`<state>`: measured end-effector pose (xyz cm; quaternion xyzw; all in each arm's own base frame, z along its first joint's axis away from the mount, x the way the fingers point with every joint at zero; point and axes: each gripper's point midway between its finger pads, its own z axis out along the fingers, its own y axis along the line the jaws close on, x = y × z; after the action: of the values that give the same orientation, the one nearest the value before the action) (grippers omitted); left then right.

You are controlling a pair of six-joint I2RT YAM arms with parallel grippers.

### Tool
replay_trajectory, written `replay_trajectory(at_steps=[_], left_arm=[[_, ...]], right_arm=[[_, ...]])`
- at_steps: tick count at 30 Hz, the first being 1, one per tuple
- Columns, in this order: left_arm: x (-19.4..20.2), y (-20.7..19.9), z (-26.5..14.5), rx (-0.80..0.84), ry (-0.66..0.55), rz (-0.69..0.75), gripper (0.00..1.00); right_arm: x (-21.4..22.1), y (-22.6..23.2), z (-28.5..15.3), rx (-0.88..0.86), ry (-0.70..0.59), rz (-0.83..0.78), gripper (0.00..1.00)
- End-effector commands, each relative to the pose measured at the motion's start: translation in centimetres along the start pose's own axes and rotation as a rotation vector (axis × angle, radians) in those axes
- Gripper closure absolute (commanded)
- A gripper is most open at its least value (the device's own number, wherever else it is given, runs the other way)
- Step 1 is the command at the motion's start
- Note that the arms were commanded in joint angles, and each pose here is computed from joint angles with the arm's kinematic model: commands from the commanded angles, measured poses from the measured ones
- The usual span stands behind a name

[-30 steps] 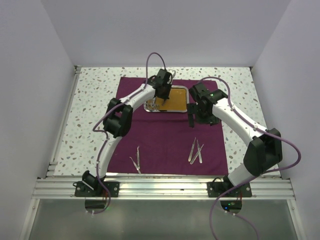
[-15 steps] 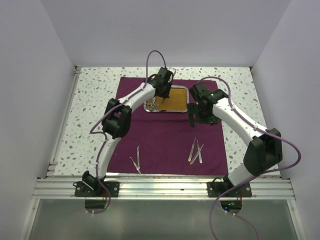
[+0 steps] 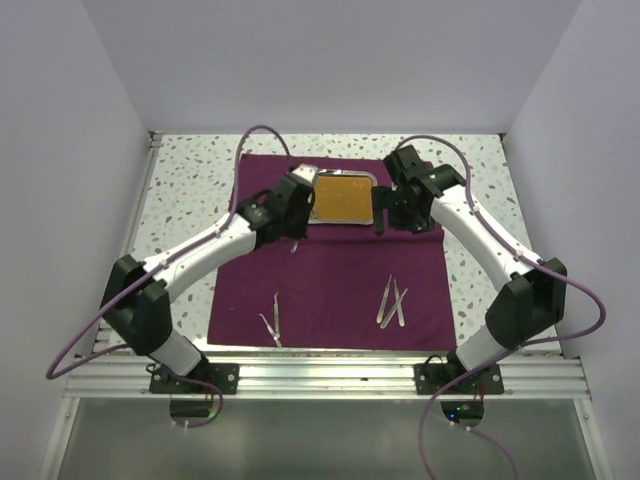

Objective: Open and lay out the surgical kit
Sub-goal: Place the medical item in the surgical kit, then pick up the medical item from the container.

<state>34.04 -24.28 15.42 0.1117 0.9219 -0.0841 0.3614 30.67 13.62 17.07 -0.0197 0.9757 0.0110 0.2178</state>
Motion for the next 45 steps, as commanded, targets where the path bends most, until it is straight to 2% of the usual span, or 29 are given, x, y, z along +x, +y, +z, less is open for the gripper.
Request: replay_trajectory(at_steps=[1, 9, 14, 20, 23, 24, 26, 27, 29, 30, 32, 33, 35, 36, 38, 39, 43, 44, 45], left_arm=[[5.5, 1.9, -2.1, -0.082, 0.049, -0.111, 1.0], [15.9, 3.5, -5.1, -0.134, 0.142, -0.233, 1.0], [18.8, 3.8, -5.7, -0.128, 0.16, -0.263, 1.0], [19.9, 3.5, -5.7, -0.116, 0.178, -0.265, 1.0], [19.7, 3.1, -5.7, -0.097, 0.176, -0.257, 0.93], [19.2, 2.8, -5.8, -0.085, 0.168, -0.25, 0.84], [18.2, 2.7, -6.1, -0.086, 0.148, -0.24, 0.73], [16.7, 2.2, -6.4, -0.073, 0.123, -0.224, 0.58], [15.0, 2.0, -6.6, -0.078, 0.094, -0.188, 0.41], [12.7, 1.7, -6.6, -0.085, 0.051, -0.148, 0.25], [10.1, 1.6, -6.5, -0.096, 0.014, -0.109, 0.15], [7.1, 1.6, -6.5, -0.085, -0.029, -0.088, 0.13], [5.1, 2.1, -4.7, -0.091, -0.018, -0.068, 0.13], [1.8, 2.6, -4.3, -0.062, -0.062, -0.075, 0.14], [-0.1, 3.0, -1.8, -0.065, -0.048, -0.058, 0.15], [-2.3, 3.8, 0.0, -0.084, -0.059, -0.036, 0.16], [-5.9, 5.2, 6.0, -0.098, -0.027, -0.007, 0.25], [-8.6, 5.2, 6.4, -0.084, -0.062, -0.015, 0.27], [-7.7, 5.6, 9.3, -0.094, -0.015, -0.001, 0.3]], right_arm=[[-0.3, 1.6, 0.2, -0.077, 0.012, 0.006, 0.14], [1.4, 2.2, 0.6, -0.124, 0.045, 0.019, 0.16], [1.5, 2.3, 0.6, -0.131, 0.049, 0.019, 0.16], [0.9, 2.3, 0.4, -0.12, 0.036, 0.017, 0.16], [0.5, 2.1, 0.4, -0.107, 0.033, 0.011, 0.16], [0.0, 2.2, 0.2, -0.106, 0.022, 0.009, 0.16], [-0.8, 2.5, -0.1, -0.111, 0.007, 0.011, 0.16], [-1.1, 2.6, -0.1, -0.113, 0.005, 0.015, 0.16], [-1.9, 2.9, -0.5, -0.12, -0.008, 0.019, 0.16], [-2.2, 3.0, -0.7, -0.124, -0.012, 0.021, 0.16], [-2.7, 2.9, -1.1, -0.118, -0.027, 0.025, 0.16], [-2.9, 2.8, -1.4, -0.113, -0.038, 0.027, 0.16], [-3.0, 2.2, -1.9, -0.093, -0.061, 0.029, 0.15], [-3.0, 2.0, -2.1, -0.086, -0.07, 0.031, 0.15], [-2.4, 1.4, -2.6, -0.075, -0.077, 0.035, 0.14], [-2.1, 1.3, -2.6, -0.072, -0.074, 0.033, 0.14], [-0.6, 0.4, -2.6, -0.054, -0.066, 0.059, 0.14], [0.1, 0.2, -2.2, -0.043, -0.053, 0.069, 0.14], [0.3, 0.1, -2.4, -0.044, -0.055, 0.077, 0.14]])
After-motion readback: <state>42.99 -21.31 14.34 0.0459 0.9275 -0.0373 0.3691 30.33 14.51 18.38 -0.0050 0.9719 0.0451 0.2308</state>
